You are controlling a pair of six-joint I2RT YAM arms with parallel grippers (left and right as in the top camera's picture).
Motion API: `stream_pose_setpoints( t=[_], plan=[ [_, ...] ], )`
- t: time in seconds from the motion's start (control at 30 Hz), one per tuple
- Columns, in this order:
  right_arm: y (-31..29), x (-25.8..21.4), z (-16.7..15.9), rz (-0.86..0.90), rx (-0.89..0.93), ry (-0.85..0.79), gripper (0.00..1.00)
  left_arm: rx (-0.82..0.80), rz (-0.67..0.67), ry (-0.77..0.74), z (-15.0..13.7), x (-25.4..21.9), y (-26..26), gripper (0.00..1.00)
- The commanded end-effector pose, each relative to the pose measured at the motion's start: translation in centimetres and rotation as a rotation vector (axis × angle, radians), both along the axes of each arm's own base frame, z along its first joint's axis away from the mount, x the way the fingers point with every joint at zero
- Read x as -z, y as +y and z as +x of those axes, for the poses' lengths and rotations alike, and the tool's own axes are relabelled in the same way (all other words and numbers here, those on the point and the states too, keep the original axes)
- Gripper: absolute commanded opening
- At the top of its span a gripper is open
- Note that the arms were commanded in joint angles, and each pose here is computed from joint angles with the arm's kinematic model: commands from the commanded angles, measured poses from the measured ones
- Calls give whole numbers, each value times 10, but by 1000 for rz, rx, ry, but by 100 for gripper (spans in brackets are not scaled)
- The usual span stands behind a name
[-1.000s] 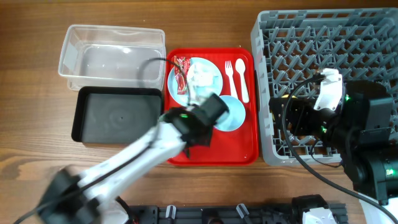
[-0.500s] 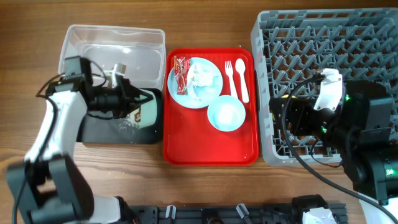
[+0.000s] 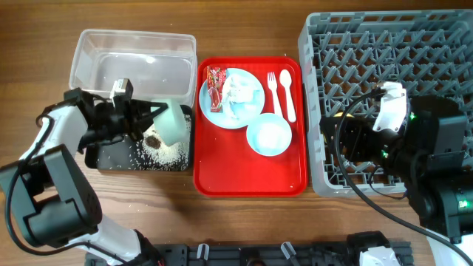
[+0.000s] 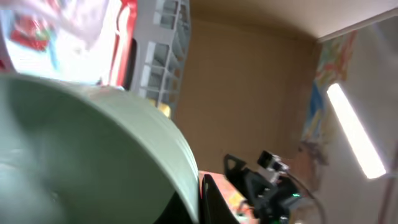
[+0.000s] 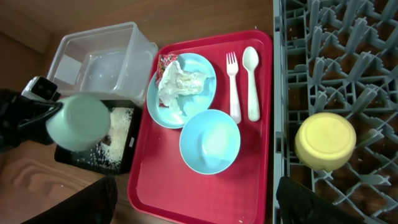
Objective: Sort waste into correct bins and load items into the dishwasher rack
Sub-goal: 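Tip the green bowl over the black tray to dump the rice, then set the empty green bowl back on the red tray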
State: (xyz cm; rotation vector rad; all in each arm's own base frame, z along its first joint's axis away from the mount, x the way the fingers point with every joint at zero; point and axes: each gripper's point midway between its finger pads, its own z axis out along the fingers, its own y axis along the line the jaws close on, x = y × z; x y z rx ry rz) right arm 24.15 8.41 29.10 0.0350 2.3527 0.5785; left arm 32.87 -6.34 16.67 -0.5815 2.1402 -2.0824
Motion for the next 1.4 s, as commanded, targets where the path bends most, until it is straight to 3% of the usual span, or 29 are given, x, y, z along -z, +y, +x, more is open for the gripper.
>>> stream_pose_setpoints(
  t=[0.0,0.03,0.1,0.13,0.2,0.27,0.3,0.33,0.37,0.43,0.53,0.67,0.77,0.87,0.97,1.03,1.1,1.13,1.17,1.2,1.23,1.37],
  plan=[
    [2,-3,-1,10,-10,-7,84,-3,58,-109,-3,2,4,4],
    [2,-3,-1,10,-10,-7,84,-21,-14,-119,-6,-11,2,4],
    [2,-3,-1,10,-10,-5,84,-4,73,-197,-4,0,5,4],
    [2,-3,-1,10,-10,-6,84,-2,109,-81,-5,15,9,4],
    [2,-1,-3,8,-11,5,84,-5,46,-11,-14,5,5,4],
    [2,0,-4,8,-11,12,84,7,134,-135,-12,12,9,4],
    [2,0,-4,8,-11,11,84,-1,189,-21,-11,30,18,4],
    [2,0,-3,8,-11,10,84,-20,125,65,-13,24,18,4],
    [2,0,-4,8,-10,12,84,-23,98,-11,-14,11,15,4],
    [2,0,-4,9,-10,13,84,11,139,33,-27,9,9,4],
    [2,0,-4,9,-10,12,84,120,321,2,-52,2,-11,4],
    [2,-3,-1,12,-9,-3,85,82,901,29,-53,19,-13,4],
    [2,-3,-1,12,-9,-4,85,131,1178,-65,-60,25,-51,4],
    [2,-3,-1,12,-9,-4,85,206,1343,-150,-69,44,-95,4],
    [2,-3,-1,12,-9,-4,85,313,1371,-232,-78,67,-142,5],
    [2,-3,-1,12,-9,-4,85,325,1422,-205,-82,89,-154,6],
    [2,-3,-1,11,-10,-4,85,359,1434,-193,-87,103,-163,12],
    [2,-3,-1,11,-10,-4,85,363,1436,-187,-89,105,-163,21],
    [2,-3,-1,11,-10,-4,85,356,1431,-173,-90,104,-163,34],
    [2,-3,-1,10,-10,-6,86,348,1425,-179,-88,99,-164,57],
    [2,-3,-1,10,-9,-7,86,334,1419,-190,-83,88,-166,68],
    [1,-3,-1,8,-7,-6,86,118,1413,-332,-21,31,-163,75]
  ],
)
